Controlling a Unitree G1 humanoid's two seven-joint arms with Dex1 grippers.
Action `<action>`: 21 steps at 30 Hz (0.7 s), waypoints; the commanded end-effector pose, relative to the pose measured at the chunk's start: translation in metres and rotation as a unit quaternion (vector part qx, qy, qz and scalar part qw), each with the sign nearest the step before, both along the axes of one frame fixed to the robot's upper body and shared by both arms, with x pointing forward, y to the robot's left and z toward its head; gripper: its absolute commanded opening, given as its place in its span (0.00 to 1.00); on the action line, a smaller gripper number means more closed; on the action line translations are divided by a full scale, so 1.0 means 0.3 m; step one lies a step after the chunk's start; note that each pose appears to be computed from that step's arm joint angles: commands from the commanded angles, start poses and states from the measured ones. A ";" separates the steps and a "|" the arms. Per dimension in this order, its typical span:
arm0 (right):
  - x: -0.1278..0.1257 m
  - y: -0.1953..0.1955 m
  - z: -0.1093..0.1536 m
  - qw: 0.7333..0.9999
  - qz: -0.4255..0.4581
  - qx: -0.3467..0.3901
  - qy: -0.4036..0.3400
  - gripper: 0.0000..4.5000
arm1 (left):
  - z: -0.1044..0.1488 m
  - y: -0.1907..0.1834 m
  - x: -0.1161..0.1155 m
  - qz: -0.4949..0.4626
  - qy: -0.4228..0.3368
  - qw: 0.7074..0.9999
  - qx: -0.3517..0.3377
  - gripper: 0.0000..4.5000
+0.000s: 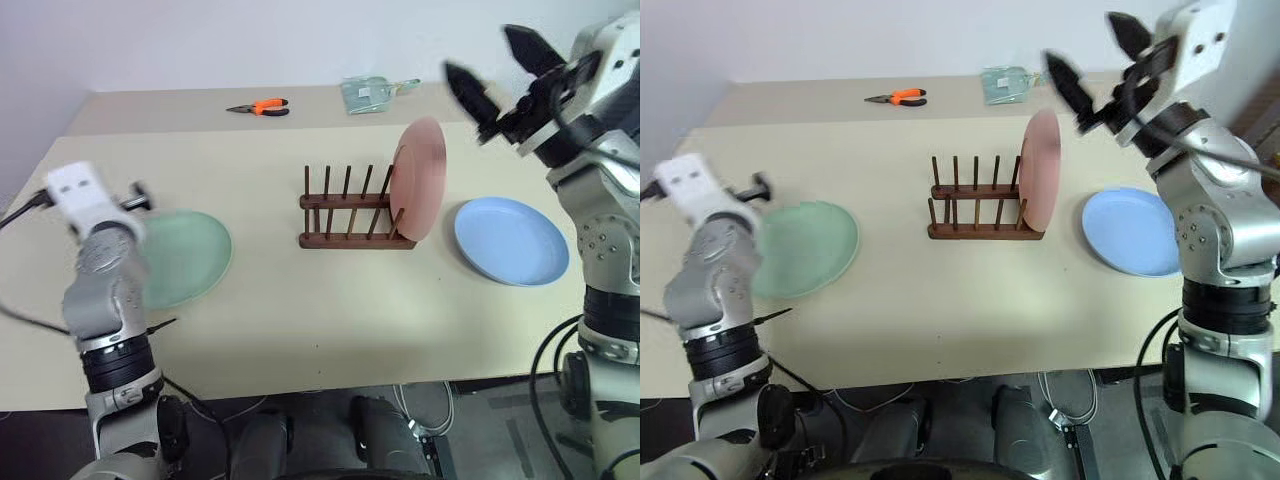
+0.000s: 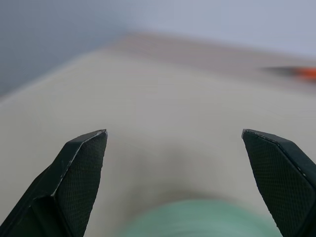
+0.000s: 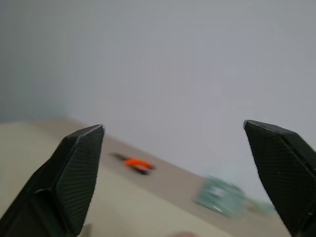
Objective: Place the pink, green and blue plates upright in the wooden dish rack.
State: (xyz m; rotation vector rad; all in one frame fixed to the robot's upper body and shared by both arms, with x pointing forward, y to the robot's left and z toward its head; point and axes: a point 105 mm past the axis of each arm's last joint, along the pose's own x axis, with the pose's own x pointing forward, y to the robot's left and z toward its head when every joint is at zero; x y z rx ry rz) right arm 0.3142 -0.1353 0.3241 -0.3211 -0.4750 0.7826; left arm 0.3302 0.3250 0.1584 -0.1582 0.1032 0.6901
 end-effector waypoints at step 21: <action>-0.095 0.246 -0.337 0.976 0.116 -0.162 0.090 1.00 | 0.008 -0.227 0.048 -0.109 -0.092 0.963 -0.228 0.02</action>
